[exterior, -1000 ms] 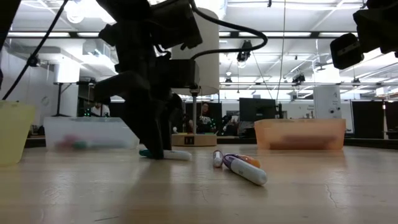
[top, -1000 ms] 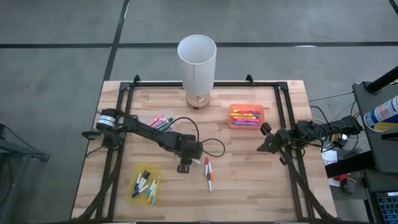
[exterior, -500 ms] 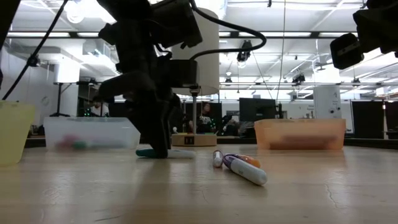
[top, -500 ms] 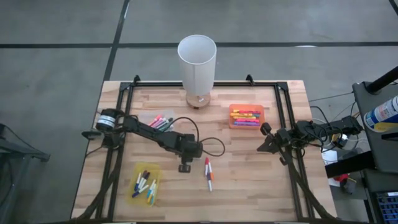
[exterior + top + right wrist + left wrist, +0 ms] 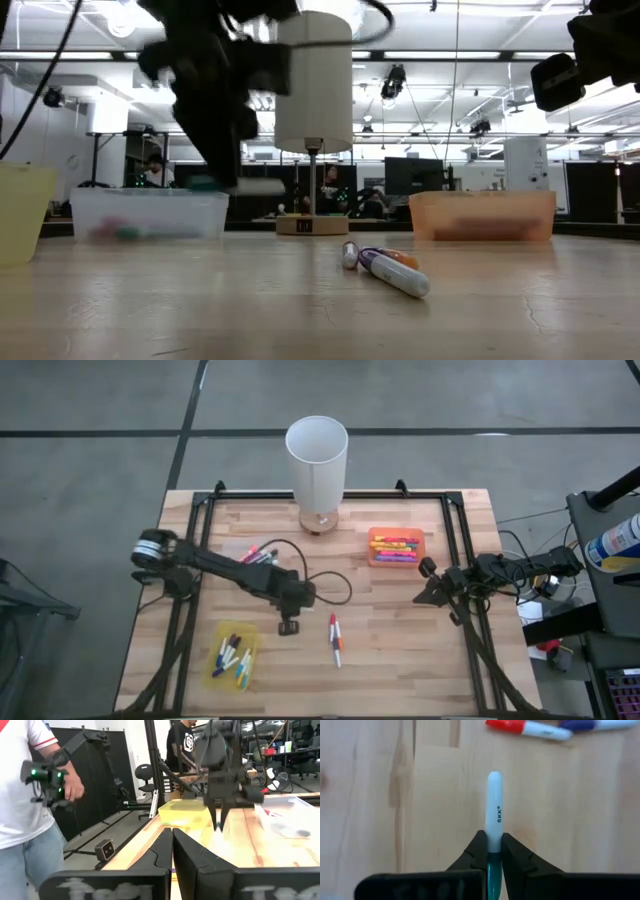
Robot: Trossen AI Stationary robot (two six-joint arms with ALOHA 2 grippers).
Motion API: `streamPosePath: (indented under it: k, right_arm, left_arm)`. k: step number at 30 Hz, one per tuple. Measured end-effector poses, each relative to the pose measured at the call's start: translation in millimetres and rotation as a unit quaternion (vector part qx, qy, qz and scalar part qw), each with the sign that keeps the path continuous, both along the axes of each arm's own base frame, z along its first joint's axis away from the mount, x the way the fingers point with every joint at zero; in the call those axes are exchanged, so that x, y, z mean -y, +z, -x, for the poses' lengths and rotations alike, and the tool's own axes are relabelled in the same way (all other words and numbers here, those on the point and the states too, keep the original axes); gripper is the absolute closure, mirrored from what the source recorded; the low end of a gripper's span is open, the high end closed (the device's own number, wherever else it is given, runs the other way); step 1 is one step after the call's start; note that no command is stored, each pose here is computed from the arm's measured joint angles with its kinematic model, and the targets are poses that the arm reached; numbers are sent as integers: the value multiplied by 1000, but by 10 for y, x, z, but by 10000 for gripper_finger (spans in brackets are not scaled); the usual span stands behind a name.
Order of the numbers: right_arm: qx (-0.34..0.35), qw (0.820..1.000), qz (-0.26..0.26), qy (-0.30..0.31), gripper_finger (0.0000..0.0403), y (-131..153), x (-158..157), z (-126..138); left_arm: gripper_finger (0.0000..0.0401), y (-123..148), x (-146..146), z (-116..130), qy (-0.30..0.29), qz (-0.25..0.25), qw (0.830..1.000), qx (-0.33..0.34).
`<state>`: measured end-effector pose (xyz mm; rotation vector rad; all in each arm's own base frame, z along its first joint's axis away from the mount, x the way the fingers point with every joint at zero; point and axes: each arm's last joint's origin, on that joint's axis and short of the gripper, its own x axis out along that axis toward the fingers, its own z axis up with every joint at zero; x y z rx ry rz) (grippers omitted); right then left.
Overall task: Pick & Place Markers
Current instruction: Put the small green highlighter pen into the yellow bin
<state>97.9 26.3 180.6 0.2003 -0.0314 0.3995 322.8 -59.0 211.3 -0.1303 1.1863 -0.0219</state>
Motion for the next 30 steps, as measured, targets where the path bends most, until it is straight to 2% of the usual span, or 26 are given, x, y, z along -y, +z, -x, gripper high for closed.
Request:
streamPosePath:
  k: [3,7,13,19,23,27,30]
  right_arm:
    - [0,1000,0,0,394,0,0,0]
    - [0,1000,0,0,394,0,0,0]
    - [0,1000,0,0,394,1,0,0]
    - [0,1000,0,0,394,1,0,0]
    - [0,1000,0,0,394,0,0,0]
    - [0,1000,0,0,394,1,0,0]
    - [0,1000,0,0,394,1,0,0]
  left_arm:
    - [378,246,-5,166,33,25,999,7]
    - [378,507,1,426,111,61,992,-2]
    - [378,757,206,849,236,117,964,-22]
    - [378,800,661,1208,347,161,923,-53]
    - [378,737,973,1368,397,177,898,-69]
    - [378,602,1204,1483,426,156,886,-93]
    - [378,464,1309,1512,427,129,889,-104]
